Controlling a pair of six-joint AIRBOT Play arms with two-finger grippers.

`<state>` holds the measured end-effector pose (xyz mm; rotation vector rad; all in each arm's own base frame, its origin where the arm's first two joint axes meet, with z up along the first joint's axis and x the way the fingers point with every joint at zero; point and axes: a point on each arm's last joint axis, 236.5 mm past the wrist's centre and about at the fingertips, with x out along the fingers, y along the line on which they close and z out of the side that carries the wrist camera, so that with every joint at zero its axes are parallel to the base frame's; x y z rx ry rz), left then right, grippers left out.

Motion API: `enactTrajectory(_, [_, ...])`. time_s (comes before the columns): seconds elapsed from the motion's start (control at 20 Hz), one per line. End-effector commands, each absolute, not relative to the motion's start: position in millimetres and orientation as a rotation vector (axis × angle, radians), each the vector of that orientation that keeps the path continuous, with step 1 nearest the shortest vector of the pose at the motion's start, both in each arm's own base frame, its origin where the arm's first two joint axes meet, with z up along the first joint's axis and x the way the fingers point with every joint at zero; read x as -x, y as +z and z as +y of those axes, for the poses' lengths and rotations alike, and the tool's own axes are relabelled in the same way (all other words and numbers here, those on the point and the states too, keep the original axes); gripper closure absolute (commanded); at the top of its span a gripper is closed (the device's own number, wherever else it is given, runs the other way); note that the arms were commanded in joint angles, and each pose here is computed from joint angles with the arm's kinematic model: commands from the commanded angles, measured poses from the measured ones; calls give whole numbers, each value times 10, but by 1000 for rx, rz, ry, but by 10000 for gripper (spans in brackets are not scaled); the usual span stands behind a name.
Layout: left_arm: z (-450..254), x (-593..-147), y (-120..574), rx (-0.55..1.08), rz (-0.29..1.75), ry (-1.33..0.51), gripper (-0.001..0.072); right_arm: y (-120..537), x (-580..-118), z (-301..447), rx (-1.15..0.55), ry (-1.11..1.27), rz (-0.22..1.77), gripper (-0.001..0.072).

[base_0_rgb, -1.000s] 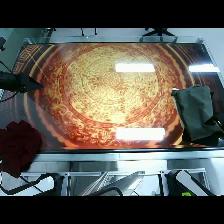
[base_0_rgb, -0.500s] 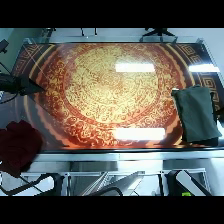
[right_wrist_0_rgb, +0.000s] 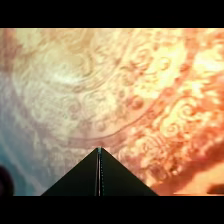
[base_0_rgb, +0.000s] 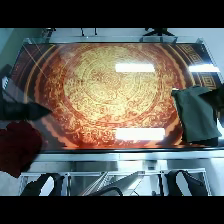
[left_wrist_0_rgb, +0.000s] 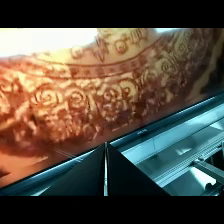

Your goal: Fold the shirts.

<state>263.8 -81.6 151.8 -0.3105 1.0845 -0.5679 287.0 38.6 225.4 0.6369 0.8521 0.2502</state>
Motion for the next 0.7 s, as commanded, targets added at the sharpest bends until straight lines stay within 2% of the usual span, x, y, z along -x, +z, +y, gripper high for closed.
enactTrajectory(0.0, [-933, -2256, 1182, 330, 1063, -542, 691, 2036, -2645, 1019, -535, 432, 797, 695])
enactTrajectory(0.25, [-1042, -1896, 793, 368, 1134, -553, 691, 1241, -2434, 1483, -526, 539, 885, 696])
enactTrajectory(0.65, [-1042, -1876, 702, 381, 1153, -548, 690, 1121, -2370, 1589, -541, 573, 954, 695])
